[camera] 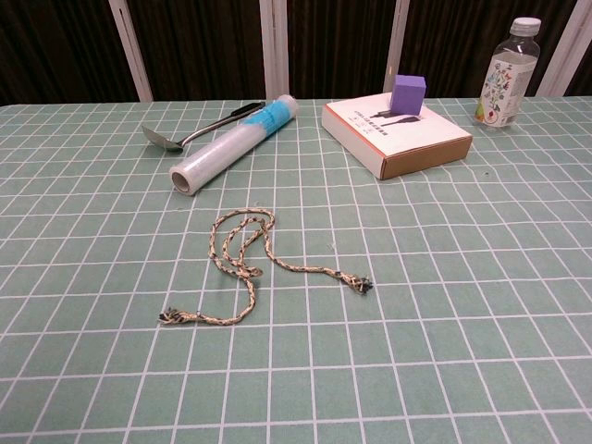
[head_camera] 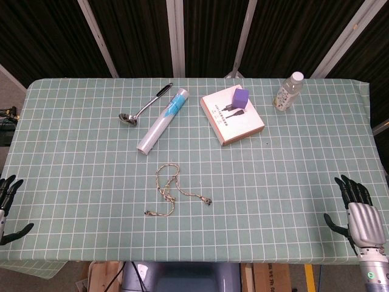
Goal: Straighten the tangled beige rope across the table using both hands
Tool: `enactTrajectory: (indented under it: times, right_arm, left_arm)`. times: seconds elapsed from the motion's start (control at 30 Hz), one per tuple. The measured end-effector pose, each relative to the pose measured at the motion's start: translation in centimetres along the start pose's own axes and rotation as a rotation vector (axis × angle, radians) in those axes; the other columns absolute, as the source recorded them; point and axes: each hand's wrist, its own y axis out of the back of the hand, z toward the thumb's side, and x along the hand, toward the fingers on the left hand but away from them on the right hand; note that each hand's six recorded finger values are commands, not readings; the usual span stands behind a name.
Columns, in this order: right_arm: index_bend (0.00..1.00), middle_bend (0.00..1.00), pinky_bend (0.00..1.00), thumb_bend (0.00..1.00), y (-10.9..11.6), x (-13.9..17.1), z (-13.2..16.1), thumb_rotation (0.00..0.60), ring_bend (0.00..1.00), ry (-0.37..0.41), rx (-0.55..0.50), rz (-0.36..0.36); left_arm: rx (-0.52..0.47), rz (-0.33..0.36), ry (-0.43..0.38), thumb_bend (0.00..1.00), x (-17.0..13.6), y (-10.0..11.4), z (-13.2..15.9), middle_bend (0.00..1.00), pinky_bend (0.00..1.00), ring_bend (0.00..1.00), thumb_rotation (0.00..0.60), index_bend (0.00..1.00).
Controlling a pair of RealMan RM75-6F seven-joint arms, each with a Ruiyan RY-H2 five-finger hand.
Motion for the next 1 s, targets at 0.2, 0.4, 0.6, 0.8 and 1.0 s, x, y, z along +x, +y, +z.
enactTrajectory:
  times: [0.2, 0.4, 0.6, 0.8, 1.0]
  right_arm:
    - [0.00, 0.00, 0.00, 0.34, 0.0, 0.0, 0.1, 0.600, 0.00, 0.003, -0.002, 0.001]
    - [0.00, 0.00, 0.00, 0.34, -0.2, 0.0, 1.1, 0.600, 0.00, 0.028, -0.027, 0.010]
    - [0.10, 0.02, 0.00, 0.34, -0.9, -0.7, 3.7, 0.600, 0.00, 0.105, -0.072, 0.030]
    - [0.25, 0.06, 0.00, 0.34, -2.5, -2.3, 7.0, 0.600, 0.00, 0.183, -0.149, 0.113]
    - [0.33, 0.08, 0.00, 0.34, -5.0, -4.0, 12.1, 0.600, 0.00, 0.272, -0.225, 0.192]
  left_arm:
    - [0.000, 0.002, 0.000, 0.04, 0.0, 0.0, 0.0, 0.00, 0.00, 0.00, 0.600, 0.01]
    - [-0.003, 0.005, 0.002, 0.04, -0.1, 0.1, -0.1, 0.00, 0.00, 0.00, 0.600, 0.01]
    - [-0.002, 0.006, 0.000, 0.04, 0.0, 0.1, 0.0, 0.00, 0.00, 0.00, 0.600, 0.01]
    - [-0.004, 0.014, 0.009, 0.04, 0.1, 0.2, -0.2, 0.00, 0.00, 0.00, 0.600, 0.01]
    - [0.004, 0.011, 0.004, 0.04, 0.2, 0.1, 0.0, 0.00, 0.00, 0.00, 0.600, 0.01]
